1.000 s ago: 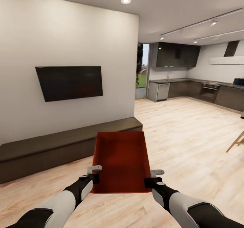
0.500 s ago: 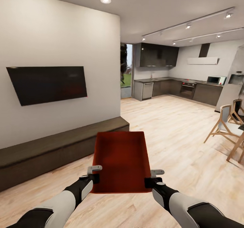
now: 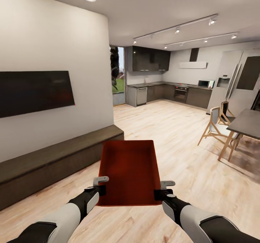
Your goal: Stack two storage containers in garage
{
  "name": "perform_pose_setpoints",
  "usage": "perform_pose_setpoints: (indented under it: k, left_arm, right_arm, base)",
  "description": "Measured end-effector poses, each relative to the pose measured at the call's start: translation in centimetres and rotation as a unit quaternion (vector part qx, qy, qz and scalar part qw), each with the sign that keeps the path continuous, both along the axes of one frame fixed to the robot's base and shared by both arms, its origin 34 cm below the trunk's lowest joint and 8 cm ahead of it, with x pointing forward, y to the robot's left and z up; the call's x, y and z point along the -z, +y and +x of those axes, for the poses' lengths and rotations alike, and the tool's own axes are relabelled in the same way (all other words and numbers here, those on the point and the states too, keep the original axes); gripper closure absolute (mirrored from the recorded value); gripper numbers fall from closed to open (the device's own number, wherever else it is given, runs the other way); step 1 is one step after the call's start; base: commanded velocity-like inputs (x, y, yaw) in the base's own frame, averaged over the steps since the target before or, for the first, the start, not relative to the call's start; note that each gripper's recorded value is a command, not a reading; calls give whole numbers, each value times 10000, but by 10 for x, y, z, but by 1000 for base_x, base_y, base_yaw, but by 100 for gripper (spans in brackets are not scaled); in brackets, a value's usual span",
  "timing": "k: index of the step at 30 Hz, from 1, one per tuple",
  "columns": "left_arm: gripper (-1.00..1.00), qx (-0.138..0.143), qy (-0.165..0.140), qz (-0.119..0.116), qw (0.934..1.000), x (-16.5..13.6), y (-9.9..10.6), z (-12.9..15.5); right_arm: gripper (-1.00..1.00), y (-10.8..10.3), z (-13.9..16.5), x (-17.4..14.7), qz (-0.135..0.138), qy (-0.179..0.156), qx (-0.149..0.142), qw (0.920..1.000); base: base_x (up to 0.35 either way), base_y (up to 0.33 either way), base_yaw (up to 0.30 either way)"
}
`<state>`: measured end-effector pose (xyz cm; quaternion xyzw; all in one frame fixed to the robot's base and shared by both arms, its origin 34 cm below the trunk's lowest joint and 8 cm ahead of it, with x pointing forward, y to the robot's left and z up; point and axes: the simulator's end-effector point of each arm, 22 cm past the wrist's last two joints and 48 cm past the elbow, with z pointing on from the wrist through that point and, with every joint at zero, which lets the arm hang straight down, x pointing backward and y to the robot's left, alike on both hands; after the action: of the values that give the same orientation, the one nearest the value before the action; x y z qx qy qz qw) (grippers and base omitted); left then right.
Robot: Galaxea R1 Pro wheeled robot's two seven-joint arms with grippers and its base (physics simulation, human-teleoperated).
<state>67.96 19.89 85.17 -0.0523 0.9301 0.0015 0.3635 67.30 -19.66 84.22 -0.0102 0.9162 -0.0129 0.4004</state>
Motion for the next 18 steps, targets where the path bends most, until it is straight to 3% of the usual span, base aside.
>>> perform_pose_setpoints:
  k: [18]
  left_arm:
    - [100,0,4,0,10000,0,0,0]
  right_arm:
    - [100,0,0,0,0,4,-1,10000]
  base:
    - [0,0,-294]
